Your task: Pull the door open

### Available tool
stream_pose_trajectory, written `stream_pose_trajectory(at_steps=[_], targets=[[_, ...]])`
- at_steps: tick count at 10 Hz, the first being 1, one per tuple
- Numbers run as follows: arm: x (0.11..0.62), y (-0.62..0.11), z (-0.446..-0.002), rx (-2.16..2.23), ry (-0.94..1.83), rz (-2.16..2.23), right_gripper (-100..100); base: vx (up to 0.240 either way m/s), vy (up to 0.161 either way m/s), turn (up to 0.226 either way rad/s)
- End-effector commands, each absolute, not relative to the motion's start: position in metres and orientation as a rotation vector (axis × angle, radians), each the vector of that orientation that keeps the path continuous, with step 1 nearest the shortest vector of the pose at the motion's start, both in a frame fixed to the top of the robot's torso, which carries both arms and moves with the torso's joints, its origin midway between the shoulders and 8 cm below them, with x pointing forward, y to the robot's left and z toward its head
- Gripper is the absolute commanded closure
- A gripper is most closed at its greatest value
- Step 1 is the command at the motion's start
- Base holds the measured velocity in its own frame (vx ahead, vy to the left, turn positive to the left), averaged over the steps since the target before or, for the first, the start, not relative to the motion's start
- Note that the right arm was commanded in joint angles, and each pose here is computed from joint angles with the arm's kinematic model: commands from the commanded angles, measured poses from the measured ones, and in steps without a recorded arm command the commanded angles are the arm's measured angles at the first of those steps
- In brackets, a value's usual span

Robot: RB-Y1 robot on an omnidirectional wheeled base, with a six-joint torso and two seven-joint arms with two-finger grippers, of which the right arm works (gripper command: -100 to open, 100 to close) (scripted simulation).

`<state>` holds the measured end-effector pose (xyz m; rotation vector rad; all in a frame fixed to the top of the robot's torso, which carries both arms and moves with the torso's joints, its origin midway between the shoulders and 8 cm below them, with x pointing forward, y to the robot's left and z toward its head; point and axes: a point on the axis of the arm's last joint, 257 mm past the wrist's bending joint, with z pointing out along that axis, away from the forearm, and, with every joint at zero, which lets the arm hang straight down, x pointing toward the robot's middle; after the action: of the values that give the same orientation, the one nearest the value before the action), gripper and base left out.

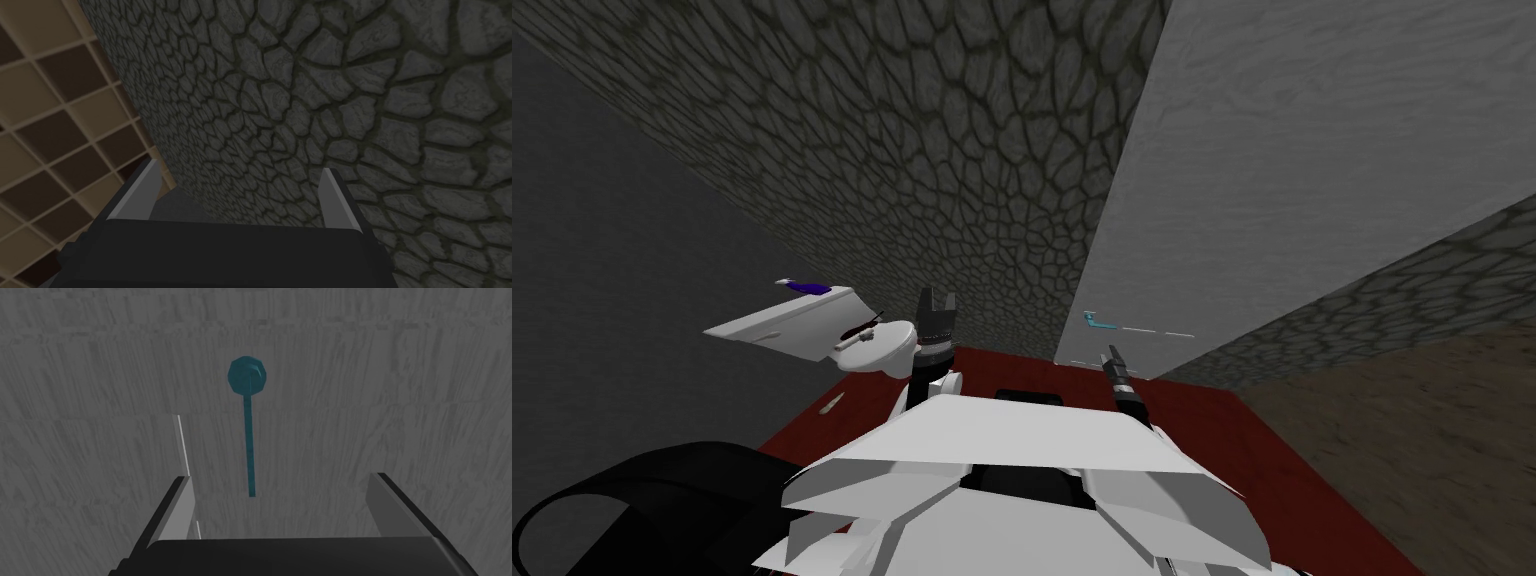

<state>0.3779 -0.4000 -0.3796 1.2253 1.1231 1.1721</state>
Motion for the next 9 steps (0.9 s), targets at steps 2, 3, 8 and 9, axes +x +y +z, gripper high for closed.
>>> stream_pose_trajectory(at_steps=[2, 3, 8, 9], targets=[[0.373, -0.411, -0.389, 1.246, 1.134, 1.147, -100, 0.059, -0.046, 0.052], [0.371, -0.415, -0.392, 1.254, 1.137, 1.137, -100, 0.051, -0.039, 0.051], [0.369, -0.429, -0.392, 1.269, 1.107, 1.112, -100, 0.144, -0.027, 0.076], [0.368, -0.433, -0.392, 1.274, 1.099, 1.104, -100, 0.204, -0.024, 0.128]])
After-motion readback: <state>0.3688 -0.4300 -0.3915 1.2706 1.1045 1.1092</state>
